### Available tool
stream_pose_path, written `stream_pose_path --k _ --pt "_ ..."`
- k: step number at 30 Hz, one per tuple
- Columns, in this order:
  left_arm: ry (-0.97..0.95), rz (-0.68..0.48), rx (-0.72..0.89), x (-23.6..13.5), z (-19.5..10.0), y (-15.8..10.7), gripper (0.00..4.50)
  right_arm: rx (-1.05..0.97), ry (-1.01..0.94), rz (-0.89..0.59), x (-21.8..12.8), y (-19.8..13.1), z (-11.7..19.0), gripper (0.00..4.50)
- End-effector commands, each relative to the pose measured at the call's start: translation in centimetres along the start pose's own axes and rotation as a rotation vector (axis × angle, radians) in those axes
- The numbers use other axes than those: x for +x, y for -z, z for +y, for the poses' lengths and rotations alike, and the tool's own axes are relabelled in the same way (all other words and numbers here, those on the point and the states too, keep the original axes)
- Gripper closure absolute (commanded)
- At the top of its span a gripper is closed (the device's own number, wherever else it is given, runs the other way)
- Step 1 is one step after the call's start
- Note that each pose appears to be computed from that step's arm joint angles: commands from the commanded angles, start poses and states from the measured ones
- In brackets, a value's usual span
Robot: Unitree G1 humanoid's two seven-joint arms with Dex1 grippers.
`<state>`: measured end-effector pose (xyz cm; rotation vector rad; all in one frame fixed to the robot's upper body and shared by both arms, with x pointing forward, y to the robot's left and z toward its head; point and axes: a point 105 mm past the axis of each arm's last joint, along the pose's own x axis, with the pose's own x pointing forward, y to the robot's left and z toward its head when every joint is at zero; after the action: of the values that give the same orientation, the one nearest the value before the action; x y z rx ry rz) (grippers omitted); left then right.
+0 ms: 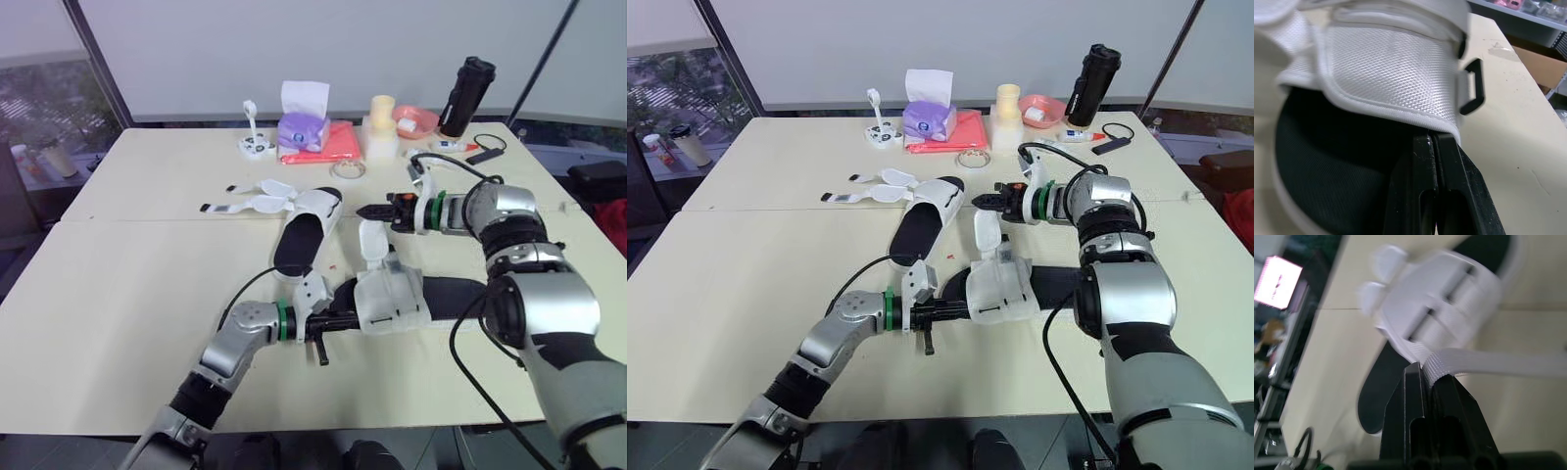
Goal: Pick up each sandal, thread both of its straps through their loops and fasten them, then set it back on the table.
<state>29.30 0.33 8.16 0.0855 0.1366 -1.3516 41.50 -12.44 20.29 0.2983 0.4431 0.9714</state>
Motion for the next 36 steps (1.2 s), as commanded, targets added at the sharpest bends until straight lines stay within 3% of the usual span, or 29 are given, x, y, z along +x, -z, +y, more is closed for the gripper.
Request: stream_pose_path --k 1,4,7,9,14,18,22,28,31,36 --pt "-0.026 0.106 -0.049 -0.6 0.2 2.9 4.48 -0.474 -0.159 -0.042 -1.1 -1.9 4.9 4.44" --pt "-0.013 0.113 -0.048 -0.5 0.1 3.0 4.48 -0.924 -0.146 0.070 -1.8 2.2 5.6 4.44" --pt "0.001 0.115 -0.048 -0.3 -0.1 3.1 4.48 -0.875 -0.116 0.089 -2.2 3.6 4.8 4.44" --pt "0.007 0.116 -0.046 -0.1 -0.2 3.1 4.48 -0.995 -0.062 0.061 -2.4 3.2 4.2 4.44" --pt "0.007 0.123 -0.045 -0.4 0.2 3.2 4.48 -1.750 -0.057 0.009 -2.9 3.8 5.7 4.44" --pt "0.012 0.128 -0.049 -0.4 0.1 3.4 4.48 -2.153 -0.079 -0.061 -3.9 4.4 6.3 4.44" --pt "0.022 0.124 -0.054 -0.2 0.0 3.3 4.48 -2.338 -0.117 -0.064 -4.8 5.6 5.5 4.44" --pt "0.028 0.123 -0.060 0.0 -0.1 3.3 4.48 -2.431 -0.055 -0.157 -5.6 5.1 5.0 4.44" --pt "0.028 0.123 -0.062 -0.1 -0.2 3.3 4.48 -2.424 -0.004 -0.198 -5.9 4.5 4.8 3.52" --pt "0.007 0.125 -0.061 -0.5 0.6 3.2 4.48 -2.456 0.023 -0.252 -6.5 4.0 5.0 0.93"
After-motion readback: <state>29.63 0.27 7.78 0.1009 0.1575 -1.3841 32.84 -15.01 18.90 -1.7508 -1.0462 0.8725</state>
